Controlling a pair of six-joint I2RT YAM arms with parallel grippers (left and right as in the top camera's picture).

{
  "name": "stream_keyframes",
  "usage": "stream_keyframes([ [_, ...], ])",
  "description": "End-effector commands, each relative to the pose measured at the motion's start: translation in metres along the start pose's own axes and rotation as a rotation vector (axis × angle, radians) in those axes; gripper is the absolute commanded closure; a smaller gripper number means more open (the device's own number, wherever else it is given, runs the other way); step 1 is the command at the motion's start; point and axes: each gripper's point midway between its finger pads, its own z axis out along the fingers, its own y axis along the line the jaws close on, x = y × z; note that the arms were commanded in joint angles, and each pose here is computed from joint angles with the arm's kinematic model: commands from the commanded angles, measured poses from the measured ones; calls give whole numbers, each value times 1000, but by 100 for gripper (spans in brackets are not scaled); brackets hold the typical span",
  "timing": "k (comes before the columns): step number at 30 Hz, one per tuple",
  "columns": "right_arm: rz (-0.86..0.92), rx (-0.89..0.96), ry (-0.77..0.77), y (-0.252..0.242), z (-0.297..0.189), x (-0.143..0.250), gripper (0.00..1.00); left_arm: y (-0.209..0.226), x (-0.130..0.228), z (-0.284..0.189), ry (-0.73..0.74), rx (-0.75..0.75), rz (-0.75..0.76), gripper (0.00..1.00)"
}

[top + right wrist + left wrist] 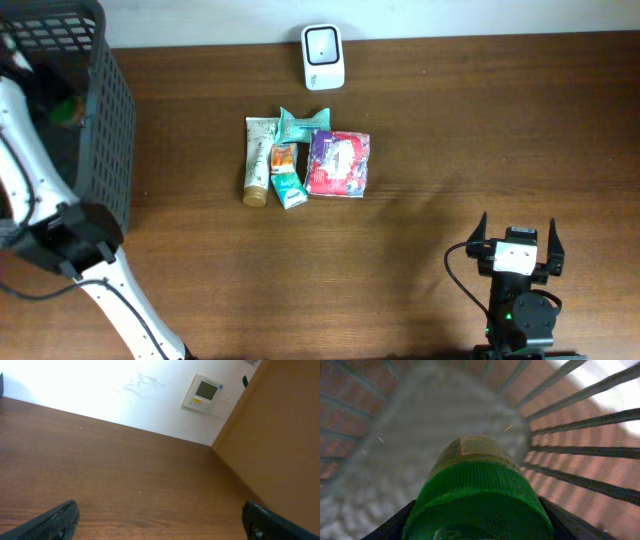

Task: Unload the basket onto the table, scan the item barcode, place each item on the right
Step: 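Grasp the green-lidded jar inside the basket with the left gripper, then carry the green jar out and set it right of the pink pack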

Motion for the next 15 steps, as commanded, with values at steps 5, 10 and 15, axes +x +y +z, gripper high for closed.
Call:
stream_keyframes([
  [5, 1, 14, 9, -2, 0, 4, 1, -38, -21, -256, -484, 270, 0, 39],
  [10, 0, 14, 10, -2, 0, 4, 1, -113, 32, -331, -432, 714, 176, 37],
  [15, 1, 14, 9, -2, 0, 4, 1, -166, 77, -310, -262, 754, 255, 38],
])
